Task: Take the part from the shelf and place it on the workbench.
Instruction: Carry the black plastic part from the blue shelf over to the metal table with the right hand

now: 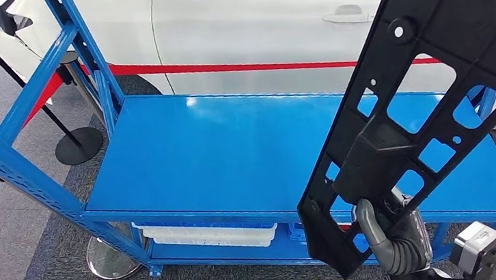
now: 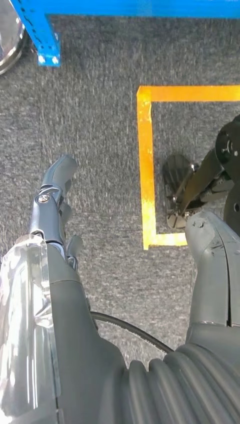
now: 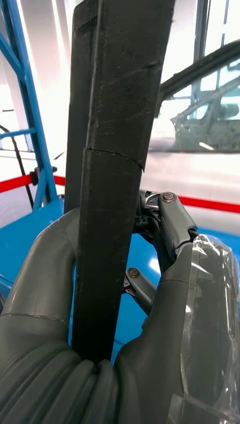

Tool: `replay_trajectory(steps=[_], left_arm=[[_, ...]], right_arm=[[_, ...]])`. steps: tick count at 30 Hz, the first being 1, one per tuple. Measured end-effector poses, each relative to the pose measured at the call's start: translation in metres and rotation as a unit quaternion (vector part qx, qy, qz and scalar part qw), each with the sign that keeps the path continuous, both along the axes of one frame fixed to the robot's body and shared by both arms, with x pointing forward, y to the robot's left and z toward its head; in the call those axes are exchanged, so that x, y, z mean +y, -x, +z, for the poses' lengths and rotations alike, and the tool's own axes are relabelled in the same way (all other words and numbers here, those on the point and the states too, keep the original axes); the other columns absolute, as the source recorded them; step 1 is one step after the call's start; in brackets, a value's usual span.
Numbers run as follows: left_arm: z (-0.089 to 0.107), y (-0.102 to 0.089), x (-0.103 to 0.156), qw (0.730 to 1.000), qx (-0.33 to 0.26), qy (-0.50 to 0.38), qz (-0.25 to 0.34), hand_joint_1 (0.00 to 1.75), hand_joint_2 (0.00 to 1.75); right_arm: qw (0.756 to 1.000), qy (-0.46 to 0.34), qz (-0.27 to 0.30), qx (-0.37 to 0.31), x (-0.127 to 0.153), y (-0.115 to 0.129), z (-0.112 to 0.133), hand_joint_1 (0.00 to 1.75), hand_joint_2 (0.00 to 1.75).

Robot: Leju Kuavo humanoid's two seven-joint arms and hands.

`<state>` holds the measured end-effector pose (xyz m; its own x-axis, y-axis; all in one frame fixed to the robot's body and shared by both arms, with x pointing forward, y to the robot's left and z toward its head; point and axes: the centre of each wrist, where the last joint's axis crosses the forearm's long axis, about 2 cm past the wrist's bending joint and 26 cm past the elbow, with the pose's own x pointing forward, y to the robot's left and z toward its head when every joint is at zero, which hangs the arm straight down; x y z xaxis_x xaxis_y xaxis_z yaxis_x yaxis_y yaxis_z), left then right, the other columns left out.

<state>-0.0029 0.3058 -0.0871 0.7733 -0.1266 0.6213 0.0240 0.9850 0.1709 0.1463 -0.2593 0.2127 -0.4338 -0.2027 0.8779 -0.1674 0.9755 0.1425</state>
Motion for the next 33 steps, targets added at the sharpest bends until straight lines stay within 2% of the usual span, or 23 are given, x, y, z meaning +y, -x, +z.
replay_trajectory(steps=[11,27,33], left_arm=[[0.0,-0.005,-0.001,1.0,0.008,-0.006,-0.026,0.0,1.75],[0.0,-0.001,0.0,0.999,0.018,-0.004,-0.029,0.0,1.75],[0.002,0.001,0.002,0.999,0.02,-0.005,-0.029,0.0,1.75]], right_arm=[[1.0,0.004,-0.002,0.023,-0.002,0.002,-0.009,1.75,1.75],[0.999,0.006,0.006,0.032,-0.003,-0.001,-0.014,1.75,1.75],[0.999,0.017,0.005,-0.031,0.001,-0.003,-0.002,1.75,1.75]])
